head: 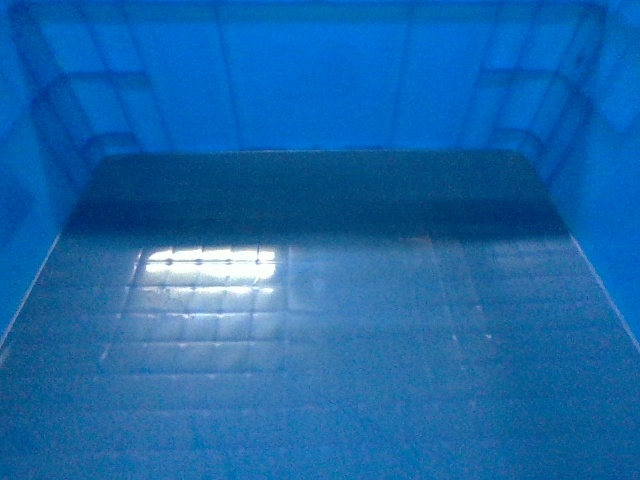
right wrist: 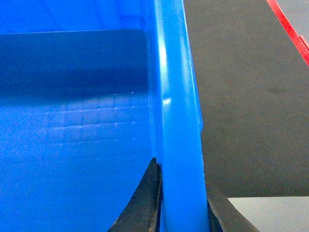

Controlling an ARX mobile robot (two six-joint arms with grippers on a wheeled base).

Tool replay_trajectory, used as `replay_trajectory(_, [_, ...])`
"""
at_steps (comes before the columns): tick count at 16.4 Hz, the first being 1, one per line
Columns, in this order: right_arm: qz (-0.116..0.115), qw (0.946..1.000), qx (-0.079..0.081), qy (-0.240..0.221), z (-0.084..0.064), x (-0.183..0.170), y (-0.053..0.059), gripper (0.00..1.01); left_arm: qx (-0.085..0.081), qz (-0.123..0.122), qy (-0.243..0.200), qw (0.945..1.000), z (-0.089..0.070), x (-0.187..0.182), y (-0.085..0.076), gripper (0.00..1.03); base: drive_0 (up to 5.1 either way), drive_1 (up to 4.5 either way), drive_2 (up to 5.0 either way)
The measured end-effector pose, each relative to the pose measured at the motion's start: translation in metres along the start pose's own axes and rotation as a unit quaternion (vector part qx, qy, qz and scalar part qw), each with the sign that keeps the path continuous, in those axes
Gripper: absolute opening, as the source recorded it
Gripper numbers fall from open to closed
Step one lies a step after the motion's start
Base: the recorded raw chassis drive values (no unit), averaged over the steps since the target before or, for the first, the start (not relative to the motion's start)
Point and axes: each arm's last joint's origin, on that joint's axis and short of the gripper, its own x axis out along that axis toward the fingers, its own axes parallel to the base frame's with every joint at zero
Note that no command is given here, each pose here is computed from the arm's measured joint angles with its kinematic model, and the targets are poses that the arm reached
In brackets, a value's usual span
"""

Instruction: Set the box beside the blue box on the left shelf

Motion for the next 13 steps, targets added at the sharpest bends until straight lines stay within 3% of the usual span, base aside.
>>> replay_trajectory(4, [0.003, 0.9997, 0.004, -0.024, 0.0036, -0.0068, -0.003, 0.12, -0.008, -0.003, -0.027, 0.9996, 0.0011, -0.0081, -0.0016, 0.14, 0.0, 0.0, 0.0])
replay_trajectory(13, [0.002, 0.9998, 0.001, -0.018, 0.0023, -0.0056, -0.0027, 0.12, -0.005, -0.001, -0.023, 0.9997, 0.0003, -0.0075, -0.0018, 0.14, 0.0, 0.0, 0.0])
